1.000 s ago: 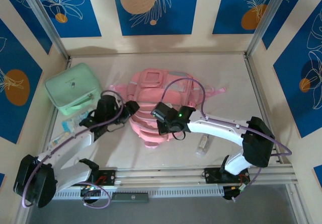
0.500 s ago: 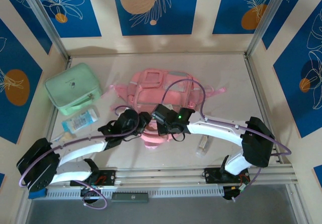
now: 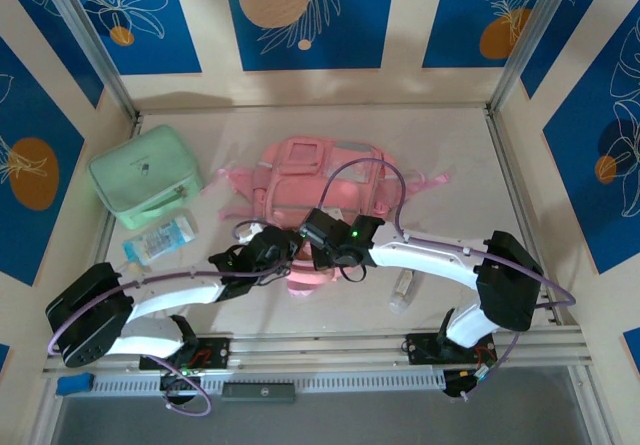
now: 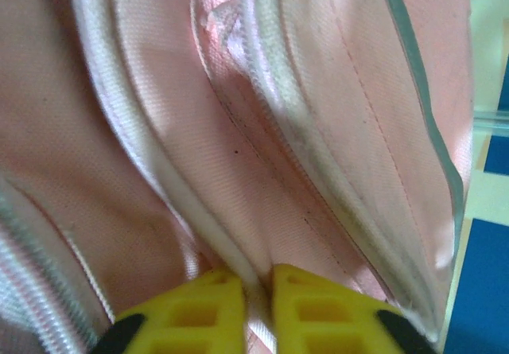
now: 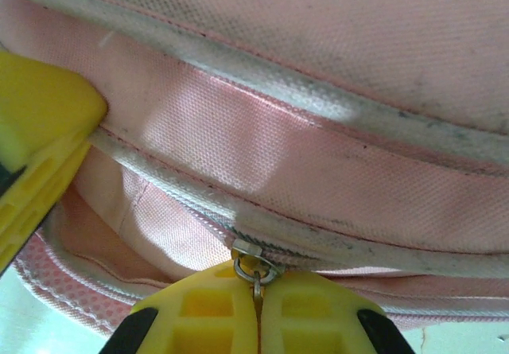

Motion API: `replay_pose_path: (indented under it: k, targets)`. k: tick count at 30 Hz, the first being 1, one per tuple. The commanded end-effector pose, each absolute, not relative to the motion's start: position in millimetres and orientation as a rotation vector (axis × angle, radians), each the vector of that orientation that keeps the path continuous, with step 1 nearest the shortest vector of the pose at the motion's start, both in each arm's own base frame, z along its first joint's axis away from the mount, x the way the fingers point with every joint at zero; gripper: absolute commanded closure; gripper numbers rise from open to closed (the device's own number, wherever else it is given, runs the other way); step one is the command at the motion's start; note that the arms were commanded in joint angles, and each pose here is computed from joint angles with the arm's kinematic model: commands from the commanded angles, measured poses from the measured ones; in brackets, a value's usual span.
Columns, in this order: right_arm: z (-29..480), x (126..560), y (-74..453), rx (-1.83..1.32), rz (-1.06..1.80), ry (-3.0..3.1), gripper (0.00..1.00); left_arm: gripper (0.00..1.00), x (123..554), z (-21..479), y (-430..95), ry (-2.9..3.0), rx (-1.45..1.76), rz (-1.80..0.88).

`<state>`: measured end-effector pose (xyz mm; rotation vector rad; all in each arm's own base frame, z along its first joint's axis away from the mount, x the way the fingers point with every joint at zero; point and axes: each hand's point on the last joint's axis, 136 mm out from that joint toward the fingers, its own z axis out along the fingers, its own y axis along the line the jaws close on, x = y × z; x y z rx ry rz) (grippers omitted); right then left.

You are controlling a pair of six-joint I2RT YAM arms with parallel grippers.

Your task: Pack books, pencil case, and school supplies into a backpack

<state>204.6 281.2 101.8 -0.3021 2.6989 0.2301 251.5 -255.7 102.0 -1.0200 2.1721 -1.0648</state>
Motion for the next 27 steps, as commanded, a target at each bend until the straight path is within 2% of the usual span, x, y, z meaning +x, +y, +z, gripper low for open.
replay_pose_path:
  k: [1, 7, 14, 22, 25, 27]
  targets:
    - [109.6, 201.3, 278.5, -0.343, 0.193, 2.694, 1.00, 0.98, 258.4, 94.6, -227.8, 2.114, -1.021, -0.908]
    - [111.6, 201.9, 238.7, -0.364, 0.026, 2.706, 1.00, 1.00, 259.3, 92.5, -177.3, 2.149, -0.961, -0.711]
    - [113.4, 216.6, 194.5, -0.200, 0.079, 2.763, 1.00, 1.00, 291.6, 114.8, -128.3, 2.250, -0.756, -0.655]
    - [126.0, 209.5, 254.0, -0.328, 0.251, 2.723, 1.00, 1.00, 330.4, 141.1, -141.4, 2.304, -0.638, -0.797]
    - [117.7, 208.4, 261.9, -0.297, 0.256, 2.749, 1.00, 0.68, 325.5, 150.8, -138.4, 2.290, -0.626, -0.791]
    - [111.3, 207.0, 264.1, -0.287, 0.256, 2.756, 1.00, 0.56, 312.8, 148.3, -137.4, 2.301, -0.652, -0.809]
